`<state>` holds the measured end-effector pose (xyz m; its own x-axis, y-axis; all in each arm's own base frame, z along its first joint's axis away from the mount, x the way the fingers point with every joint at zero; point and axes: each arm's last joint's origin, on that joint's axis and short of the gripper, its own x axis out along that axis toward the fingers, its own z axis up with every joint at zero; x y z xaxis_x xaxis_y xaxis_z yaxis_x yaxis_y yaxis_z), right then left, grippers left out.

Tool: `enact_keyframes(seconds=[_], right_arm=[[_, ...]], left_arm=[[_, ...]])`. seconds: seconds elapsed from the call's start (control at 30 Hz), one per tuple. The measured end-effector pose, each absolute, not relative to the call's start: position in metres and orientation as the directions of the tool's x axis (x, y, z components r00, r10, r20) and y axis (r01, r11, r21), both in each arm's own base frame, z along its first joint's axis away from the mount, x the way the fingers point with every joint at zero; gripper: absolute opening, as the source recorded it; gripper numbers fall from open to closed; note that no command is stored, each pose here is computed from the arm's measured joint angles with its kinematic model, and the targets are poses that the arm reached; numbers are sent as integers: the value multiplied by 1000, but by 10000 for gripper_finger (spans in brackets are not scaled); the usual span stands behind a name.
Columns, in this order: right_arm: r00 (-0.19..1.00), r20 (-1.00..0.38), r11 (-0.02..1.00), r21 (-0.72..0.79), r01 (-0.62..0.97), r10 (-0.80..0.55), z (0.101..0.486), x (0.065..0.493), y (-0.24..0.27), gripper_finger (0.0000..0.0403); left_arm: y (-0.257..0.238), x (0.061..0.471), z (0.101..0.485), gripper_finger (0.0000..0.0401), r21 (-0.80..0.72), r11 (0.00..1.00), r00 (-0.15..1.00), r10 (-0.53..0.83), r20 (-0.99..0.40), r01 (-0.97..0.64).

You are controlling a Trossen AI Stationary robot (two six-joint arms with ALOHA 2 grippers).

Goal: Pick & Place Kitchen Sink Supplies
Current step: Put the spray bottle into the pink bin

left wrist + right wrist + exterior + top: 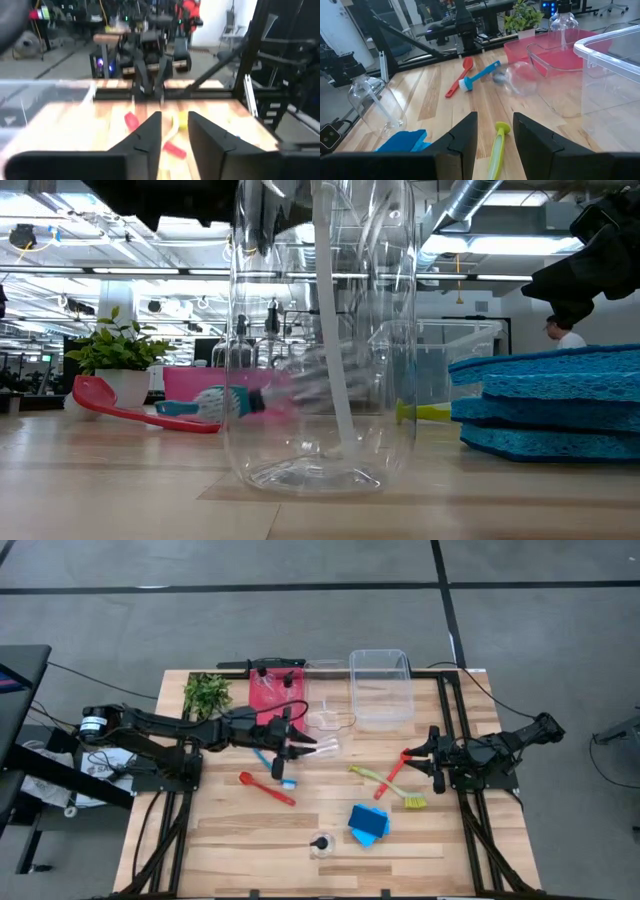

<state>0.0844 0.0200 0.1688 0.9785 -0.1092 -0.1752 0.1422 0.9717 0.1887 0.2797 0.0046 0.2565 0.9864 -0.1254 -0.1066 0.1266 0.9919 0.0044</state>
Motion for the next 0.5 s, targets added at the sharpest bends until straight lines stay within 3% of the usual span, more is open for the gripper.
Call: enact_keyframes(seconds=[0.27, 0.5], right_arm=[[979, -175, 972, 189, 142, -109, 169, 84, 20, 119], [979, -175, 972, 189, 142, -109, 169, 84, 20, 119]], left_arm=[[4, 272, 227, 185, -45, 992, 909, -126, -397, 118], [3, 259, 213, 209, -62, 994, 811, -110, -575, 91]])
